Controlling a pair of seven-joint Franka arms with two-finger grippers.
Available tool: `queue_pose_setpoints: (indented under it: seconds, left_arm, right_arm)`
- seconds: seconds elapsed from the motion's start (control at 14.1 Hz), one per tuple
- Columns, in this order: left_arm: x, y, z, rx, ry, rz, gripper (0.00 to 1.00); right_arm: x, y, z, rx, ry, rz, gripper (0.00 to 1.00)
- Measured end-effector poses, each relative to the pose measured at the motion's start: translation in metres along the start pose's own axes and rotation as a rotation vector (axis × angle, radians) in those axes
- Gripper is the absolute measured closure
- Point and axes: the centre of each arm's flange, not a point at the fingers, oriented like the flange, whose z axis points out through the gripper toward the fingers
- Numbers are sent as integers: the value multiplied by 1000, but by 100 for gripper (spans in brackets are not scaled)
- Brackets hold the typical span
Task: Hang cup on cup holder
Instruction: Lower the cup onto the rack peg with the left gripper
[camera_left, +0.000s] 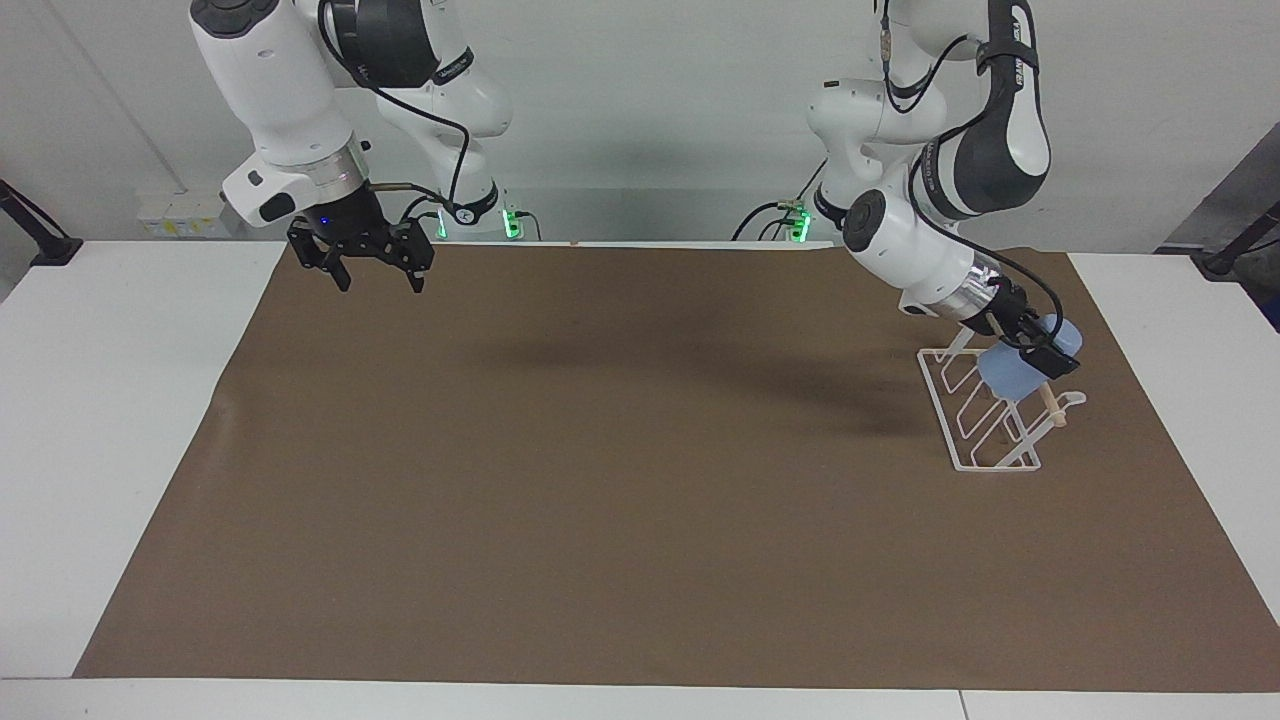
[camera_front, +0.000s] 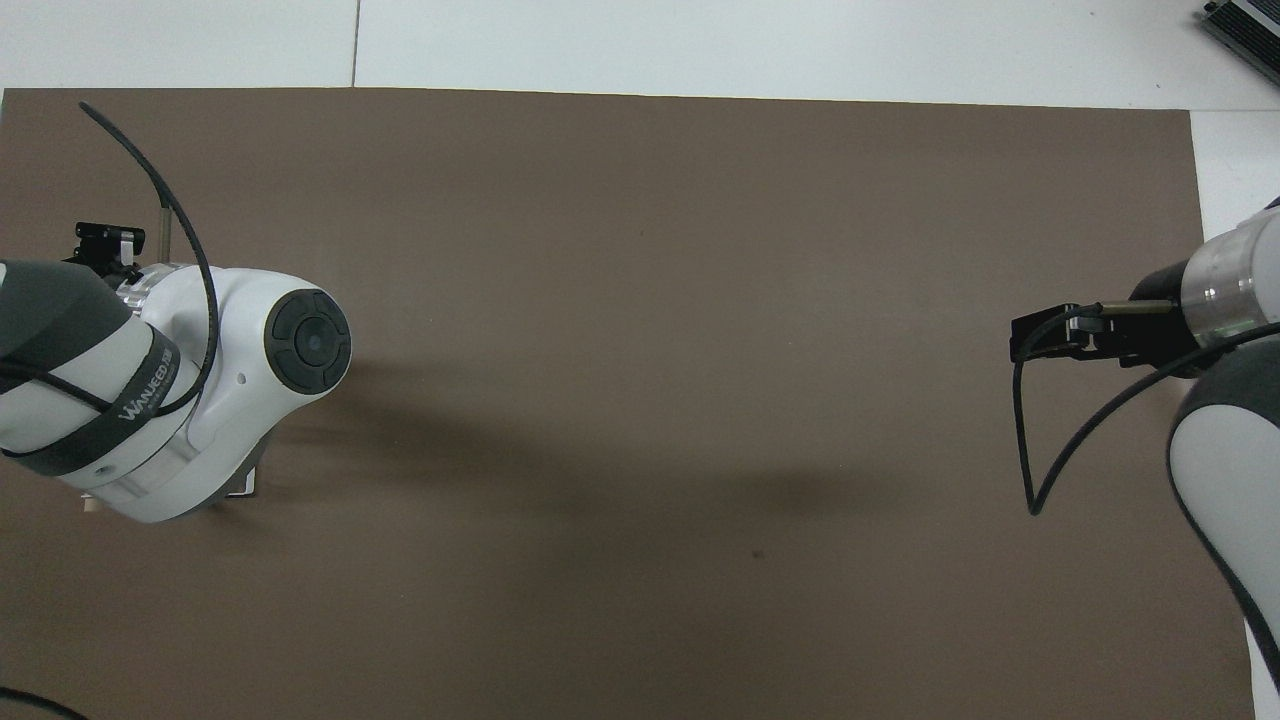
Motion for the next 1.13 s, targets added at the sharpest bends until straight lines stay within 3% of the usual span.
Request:
queue_pose_setpoints:
  seconds: [0.71, 0.92, 1.13]
  left_arm:
    - [5, -3, 13, 11, 12, -17, 26]
    - [5, -3, 13, 11, 11, -50, 0]
    - [4, -3, 13, 10, 11, -55, 0]
  right_arm:
    - [-2, -3, 0, -1, -4, -6, 0]
    - [-2, 1, -1, -1, -5, 3, 0]
    - [-2, 2, -2, -1, -4, 3, 0]
